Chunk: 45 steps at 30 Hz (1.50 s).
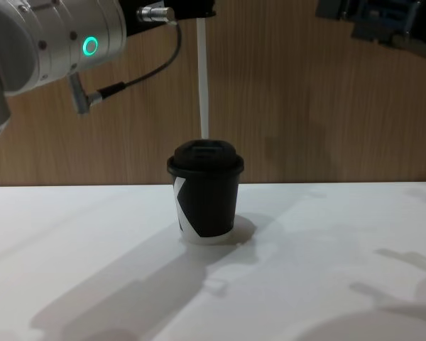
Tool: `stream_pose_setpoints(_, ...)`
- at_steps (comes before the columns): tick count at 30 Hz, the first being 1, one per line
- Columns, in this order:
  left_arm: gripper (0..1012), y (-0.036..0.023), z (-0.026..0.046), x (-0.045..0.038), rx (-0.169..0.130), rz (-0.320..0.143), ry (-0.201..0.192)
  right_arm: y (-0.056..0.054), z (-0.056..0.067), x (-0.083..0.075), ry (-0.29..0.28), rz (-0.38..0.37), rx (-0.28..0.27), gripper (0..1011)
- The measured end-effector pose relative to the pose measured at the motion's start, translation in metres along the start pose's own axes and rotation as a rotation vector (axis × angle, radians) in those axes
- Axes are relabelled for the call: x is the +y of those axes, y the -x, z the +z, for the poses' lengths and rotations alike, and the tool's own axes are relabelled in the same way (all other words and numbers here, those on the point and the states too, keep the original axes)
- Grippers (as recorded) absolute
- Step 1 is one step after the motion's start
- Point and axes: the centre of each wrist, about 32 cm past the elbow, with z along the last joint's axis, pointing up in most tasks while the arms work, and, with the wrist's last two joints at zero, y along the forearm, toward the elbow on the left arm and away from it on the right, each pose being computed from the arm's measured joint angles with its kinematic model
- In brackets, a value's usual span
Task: Pick up the straw with one hand, pass it to the other hand, and insert it into the cup.
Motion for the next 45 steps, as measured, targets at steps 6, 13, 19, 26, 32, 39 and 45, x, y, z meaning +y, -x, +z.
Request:
stream_pose_setpoints(6,7,-0.0012,-0.0015,-0.0003,0.027,0.006,-0.003,0.000,0.000,0.000,0.000,0.000,0.000,1001)
stream_pose_setpoints(13,7,-0.0030,-0.0034,-0.0016,0.051,0.013,-0.006,0.000,0.000,0.000,0.000,0.000,0.000,1001)
stream_pose_setpoints(19,7,-0.0044,-0.0052,-0.0029,0.061,0.016,-0.008,0.000,0.000,0.000,0.000,0.000,0.000,1001)
stream_pose_setpoints(26,7,-0.0055,-0.0066,-0.0045,0.069,0.017,-0.010,0.000,0.000,0.000,0.000,0.000,0.000,1001)
stream_pose_setpoints(32,7,-0.0059,-0.0082,-0.0054,0.074,0.017,-0.012,0.000,0.000,0.000,0.000,0.000,0.000,1001)
stream_pose_setpoints(39,8,-0.0055,-0.0107,-0.0065,0.077,0.013,-0.017,0.000,0.000,0.000,0.000,0.000,0.000,1001)
stream_pose_setpoints(45,7,-0.0050,-0.0131,-0.0073,0.076,0.012,-0.023,0.000,0.000,0.000,0.000,0.000,0.000,1001)
